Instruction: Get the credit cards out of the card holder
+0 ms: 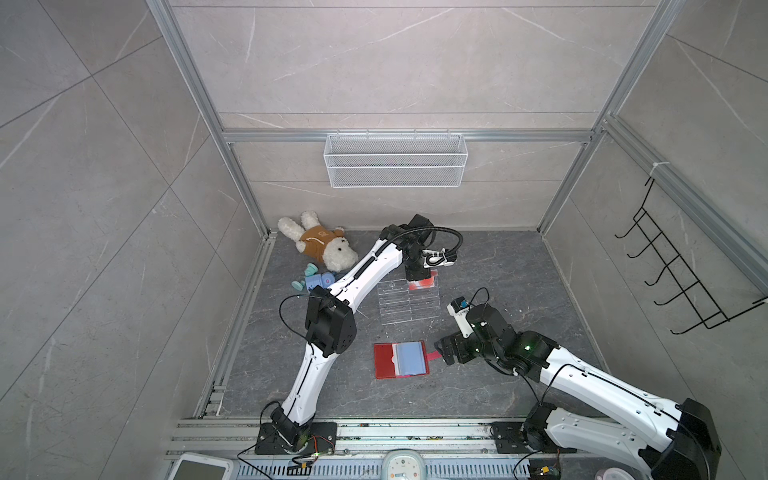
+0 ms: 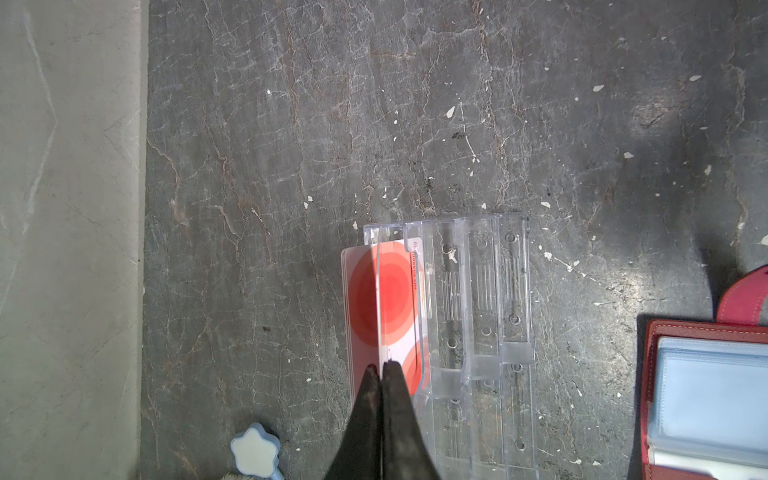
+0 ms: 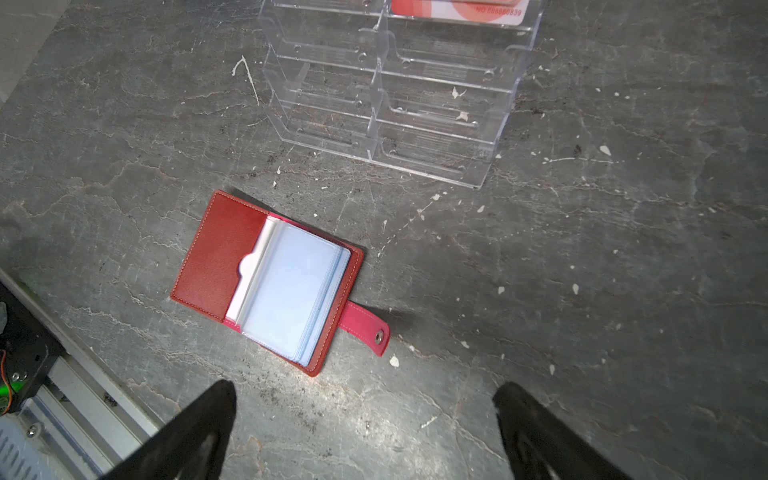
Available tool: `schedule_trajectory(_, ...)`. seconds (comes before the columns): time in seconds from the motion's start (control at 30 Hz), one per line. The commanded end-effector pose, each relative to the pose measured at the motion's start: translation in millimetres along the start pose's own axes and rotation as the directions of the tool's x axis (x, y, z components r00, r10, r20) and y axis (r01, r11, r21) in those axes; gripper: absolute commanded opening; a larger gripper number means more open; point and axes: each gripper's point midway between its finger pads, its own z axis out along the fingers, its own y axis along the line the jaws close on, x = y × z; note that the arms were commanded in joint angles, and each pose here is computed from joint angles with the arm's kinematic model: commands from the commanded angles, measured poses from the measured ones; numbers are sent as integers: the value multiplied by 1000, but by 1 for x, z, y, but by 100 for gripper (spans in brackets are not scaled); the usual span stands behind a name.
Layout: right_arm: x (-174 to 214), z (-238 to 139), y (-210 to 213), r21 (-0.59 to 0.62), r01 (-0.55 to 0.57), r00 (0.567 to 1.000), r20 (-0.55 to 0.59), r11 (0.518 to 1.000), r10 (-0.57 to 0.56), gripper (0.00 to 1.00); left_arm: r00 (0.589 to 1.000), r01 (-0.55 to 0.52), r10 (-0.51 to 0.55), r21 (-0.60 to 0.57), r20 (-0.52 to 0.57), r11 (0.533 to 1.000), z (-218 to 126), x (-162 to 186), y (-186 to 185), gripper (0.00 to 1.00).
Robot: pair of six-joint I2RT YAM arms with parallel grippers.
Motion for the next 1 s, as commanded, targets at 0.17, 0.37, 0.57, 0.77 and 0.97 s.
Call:
schedule_trajectory(0.17,-2,-7,-2,7,-10,1000,6,1000,9,100,1000,-19,18,-14,-22,1000,-7,4,4,0)
schedule_trajectory(0.37,-1,-7,-3,13,-8,1000,3,1000,8,100,1000,-15,15,-5,-27,1000,-9,6,2,0)
schedule_trajectory(0.57,1,-7,-4,16,-6,1000,-1,1000,6,100,999,-13,14,18,-37,1000,-7,10,-4,0)
schedule_trajectory(0.77,1,-7,-3,14,-8,1000,0,1000,8,100,999,-11,12,30,-43,1000,-4,12,-7,0)
schedule_trajectory(0.97,0,-8,-3,16,-6,1000,0,1000,6,100,999,-6,9,49,-45,999,-2,14,-11,0)
